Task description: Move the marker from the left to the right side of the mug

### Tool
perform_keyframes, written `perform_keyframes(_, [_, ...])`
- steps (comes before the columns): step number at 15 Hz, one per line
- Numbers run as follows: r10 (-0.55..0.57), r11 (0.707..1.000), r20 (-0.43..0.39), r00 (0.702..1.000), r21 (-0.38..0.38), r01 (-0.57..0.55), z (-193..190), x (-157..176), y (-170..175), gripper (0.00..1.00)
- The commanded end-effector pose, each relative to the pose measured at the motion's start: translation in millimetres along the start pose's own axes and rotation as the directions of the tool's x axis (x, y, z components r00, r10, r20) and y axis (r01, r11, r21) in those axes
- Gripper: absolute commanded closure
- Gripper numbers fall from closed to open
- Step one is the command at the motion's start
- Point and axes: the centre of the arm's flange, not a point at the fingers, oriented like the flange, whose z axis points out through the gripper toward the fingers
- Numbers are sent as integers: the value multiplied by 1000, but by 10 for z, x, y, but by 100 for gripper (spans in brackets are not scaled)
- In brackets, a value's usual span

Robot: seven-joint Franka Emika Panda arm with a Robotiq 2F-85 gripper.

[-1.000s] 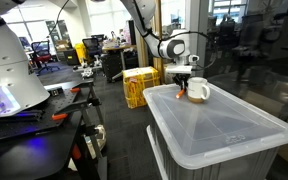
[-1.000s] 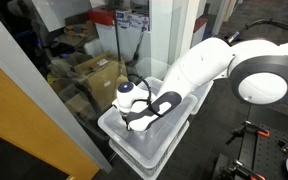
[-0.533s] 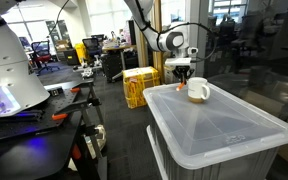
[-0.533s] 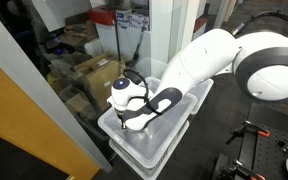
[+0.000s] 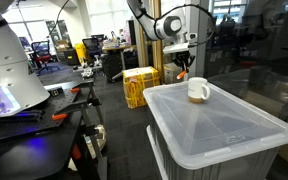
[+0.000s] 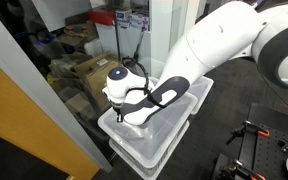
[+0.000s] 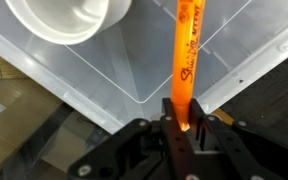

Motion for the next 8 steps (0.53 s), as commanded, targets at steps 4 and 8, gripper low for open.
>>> perform_keyframes(4, [172, 978, -76, 982, -107, -179, -738, -503, 220, 95])
perform_keyframes(8, [292, 940, -123, 949, -147, -308, -945, -905, 535, 95])
